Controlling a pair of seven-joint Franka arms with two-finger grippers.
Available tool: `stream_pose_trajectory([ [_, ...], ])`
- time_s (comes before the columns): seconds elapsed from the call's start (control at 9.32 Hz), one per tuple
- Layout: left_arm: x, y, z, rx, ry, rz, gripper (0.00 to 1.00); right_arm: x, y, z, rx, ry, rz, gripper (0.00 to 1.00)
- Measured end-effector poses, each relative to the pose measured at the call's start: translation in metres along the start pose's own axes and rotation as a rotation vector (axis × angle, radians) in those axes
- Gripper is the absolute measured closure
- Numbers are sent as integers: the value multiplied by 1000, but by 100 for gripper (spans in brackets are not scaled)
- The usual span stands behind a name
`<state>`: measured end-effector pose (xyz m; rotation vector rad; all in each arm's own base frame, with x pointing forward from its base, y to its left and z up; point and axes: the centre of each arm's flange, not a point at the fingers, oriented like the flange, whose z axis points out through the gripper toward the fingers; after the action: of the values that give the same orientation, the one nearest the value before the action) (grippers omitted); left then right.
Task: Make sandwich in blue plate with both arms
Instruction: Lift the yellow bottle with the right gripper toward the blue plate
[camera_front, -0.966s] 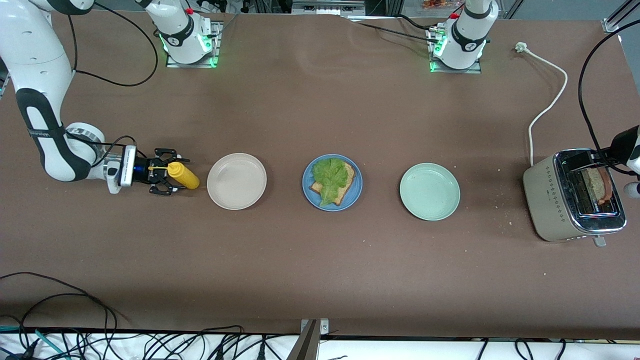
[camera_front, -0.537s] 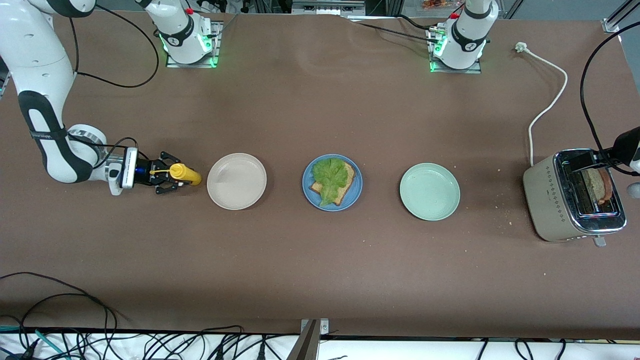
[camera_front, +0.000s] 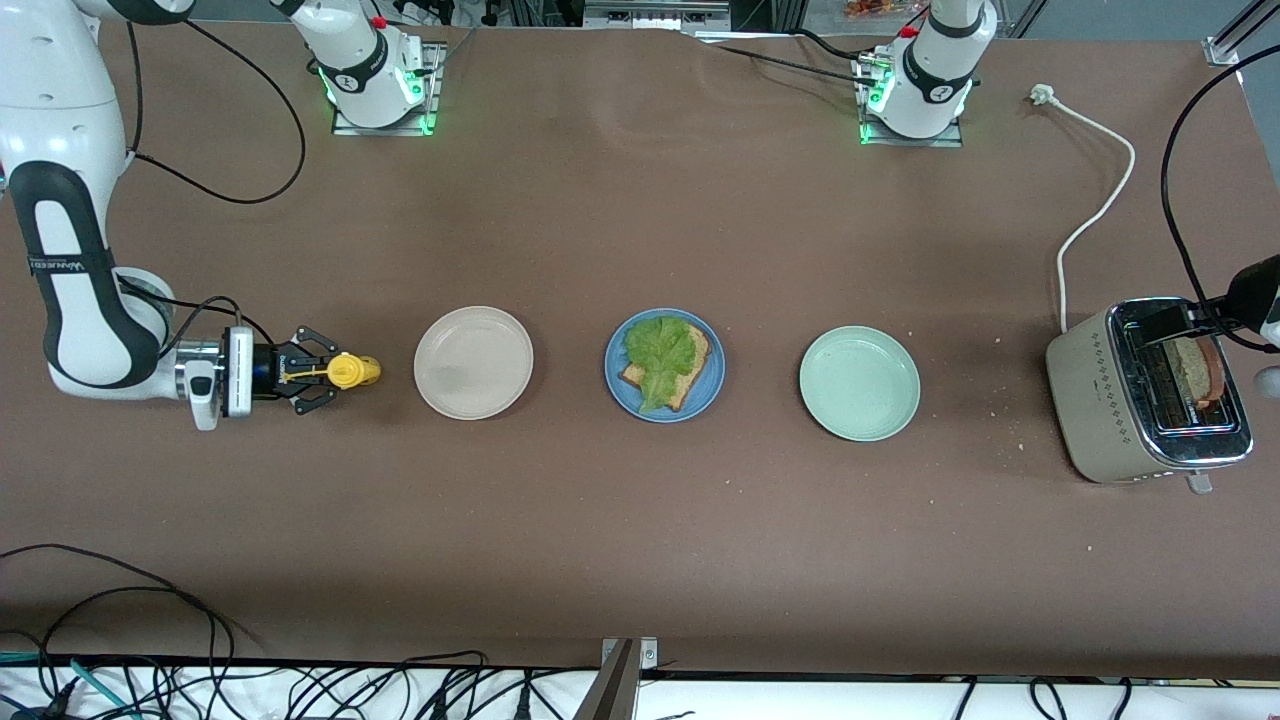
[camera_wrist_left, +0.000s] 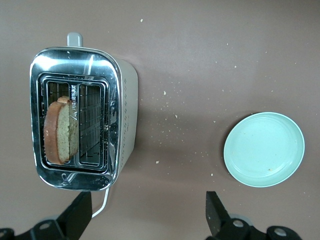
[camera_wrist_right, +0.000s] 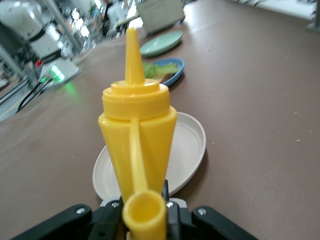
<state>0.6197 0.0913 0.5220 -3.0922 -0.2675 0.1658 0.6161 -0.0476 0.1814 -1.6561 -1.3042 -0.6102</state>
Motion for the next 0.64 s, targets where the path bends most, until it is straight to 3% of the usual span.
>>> stream_pose_trajectory([
  [0.21, 0, 0, 0, 0, 0, 0, 0, 71, 10, 9, 48, -183, 17, 82],
  [0.32, 0, 0, 0, 0, 0, -1, 0, 102, 12, 19, 55, -254, 49, 91],
  [0.64, 0, -2, 0, 0, 0, -3, 0, 181, 12, 72, 35, -488, 72, 94],
])
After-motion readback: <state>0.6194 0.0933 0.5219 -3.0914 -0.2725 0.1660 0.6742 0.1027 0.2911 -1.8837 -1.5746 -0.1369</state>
